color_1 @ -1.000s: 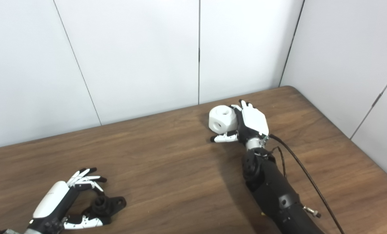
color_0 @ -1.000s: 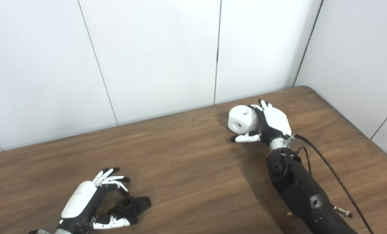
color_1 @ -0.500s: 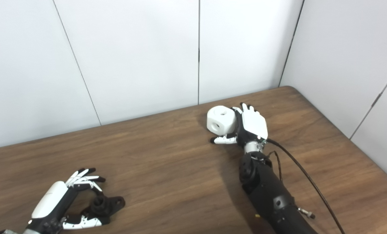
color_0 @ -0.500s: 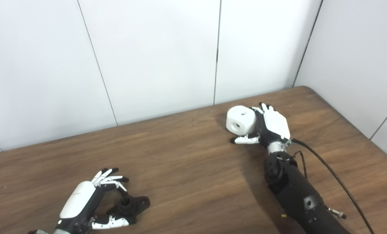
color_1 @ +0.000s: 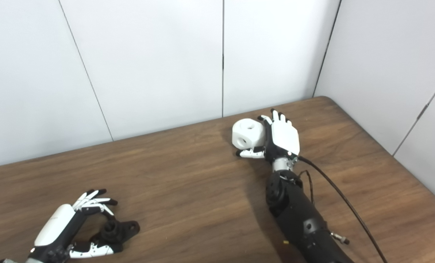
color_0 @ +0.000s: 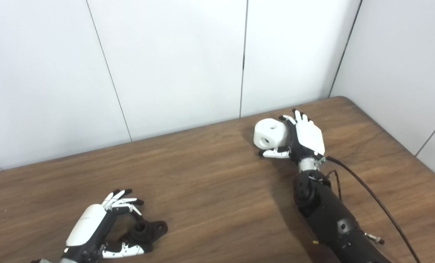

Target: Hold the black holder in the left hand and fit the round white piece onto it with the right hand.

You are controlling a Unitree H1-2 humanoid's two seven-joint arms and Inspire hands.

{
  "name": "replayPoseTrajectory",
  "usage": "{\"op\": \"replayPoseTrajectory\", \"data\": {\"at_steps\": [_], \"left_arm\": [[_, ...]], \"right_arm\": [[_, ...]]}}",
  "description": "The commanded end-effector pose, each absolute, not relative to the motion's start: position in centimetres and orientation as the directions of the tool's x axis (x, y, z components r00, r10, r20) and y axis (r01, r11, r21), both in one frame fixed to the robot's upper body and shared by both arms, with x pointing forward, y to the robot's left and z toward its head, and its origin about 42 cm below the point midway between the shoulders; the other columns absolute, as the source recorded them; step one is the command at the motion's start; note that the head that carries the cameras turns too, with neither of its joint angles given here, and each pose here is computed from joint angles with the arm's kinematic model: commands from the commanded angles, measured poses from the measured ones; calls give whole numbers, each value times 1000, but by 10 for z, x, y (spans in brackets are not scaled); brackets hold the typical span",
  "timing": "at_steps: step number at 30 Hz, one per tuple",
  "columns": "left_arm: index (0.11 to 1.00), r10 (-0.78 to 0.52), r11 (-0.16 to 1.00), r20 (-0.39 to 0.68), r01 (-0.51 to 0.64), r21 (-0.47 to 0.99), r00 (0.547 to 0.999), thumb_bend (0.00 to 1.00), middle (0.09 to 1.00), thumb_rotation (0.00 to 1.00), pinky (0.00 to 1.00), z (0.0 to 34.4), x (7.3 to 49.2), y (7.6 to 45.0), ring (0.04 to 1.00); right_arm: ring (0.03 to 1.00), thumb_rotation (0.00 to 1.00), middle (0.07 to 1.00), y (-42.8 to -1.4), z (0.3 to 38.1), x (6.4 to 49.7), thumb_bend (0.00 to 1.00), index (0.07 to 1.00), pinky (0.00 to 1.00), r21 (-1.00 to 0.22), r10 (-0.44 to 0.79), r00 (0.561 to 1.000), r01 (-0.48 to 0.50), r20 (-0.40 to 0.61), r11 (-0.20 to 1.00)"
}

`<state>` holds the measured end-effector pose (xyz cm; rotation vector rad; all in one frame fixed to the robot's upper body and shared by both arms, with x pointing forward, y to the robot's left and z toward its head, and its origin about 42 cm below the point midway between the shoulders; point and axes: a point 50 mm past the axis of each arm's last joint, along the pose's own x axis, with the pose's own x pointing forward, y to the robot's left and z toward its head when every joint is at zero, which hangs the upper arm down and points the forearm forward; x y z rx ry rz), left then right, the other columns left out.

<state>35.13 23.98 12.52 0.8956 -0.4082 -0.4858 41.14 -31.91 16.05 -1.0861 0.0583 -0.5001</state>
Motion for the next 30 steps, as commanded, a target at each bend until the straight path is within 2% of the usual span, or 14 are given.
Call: {"op": "replayPoseTrajectory", "data": {"at_steps": [1,9,13,14,17,18,19,20,30], "left_arm": [[481,-551,542,171,195,817,816,521,775,43,1000,133,353,247,939],[481,-551,545,175,193,816,816,521,773,43,1000,131,353,249,937],[481,-548,552,185,186,813,816,521,770,43,1000,133,353,249,932],[481,-548,554,188,185,812,815,521,769,43,1000,133,353,250,930],[481,-547,556,196,178,812,814,521,766,43,1000,136,352,251,926],[481,-546,556,197,177,812,814,521,766,43,999,136,351,251,925],[481,-546,557,199,175,812,814,521,765,43,999,137,351,251,924],[481,-546,558,202,173,812,813,521,765,43,1000,138,350,252,925],[481,-538,560,206,164,812,818,521,765,43,1000,141,345,255,923]], "right_arm": [[1000,379,988,-319,188,424,949,850,1000,-822,-402,867,444,293,358],[1000,406,979,-309,187,430,955,852,1000,-822,-426,857,451,290,349],[1000,419,935,-307,182,437,976,757,1000,-804,-446,840,482,310,349],[1000,409,922,-307,180,439,959,720,1000,-795,-450,835,492,316,354],[1000,330,849,-310,174,443,818,567,1000,-777,-457,819,524,347,350],[997,246,829,-310,173,444,671,527,1000,-776,-457,816,528,353,345],[994,194,817,-311,171,445,580,503,1000,-779,-462,815,527,350,340],[984,175,805,-312,170,446,548,493,1000,-783,-463,815,525,349,334],[951,157,788,-308,163,447,515,485,1000,-778,-444,829,513,339,363]]}}
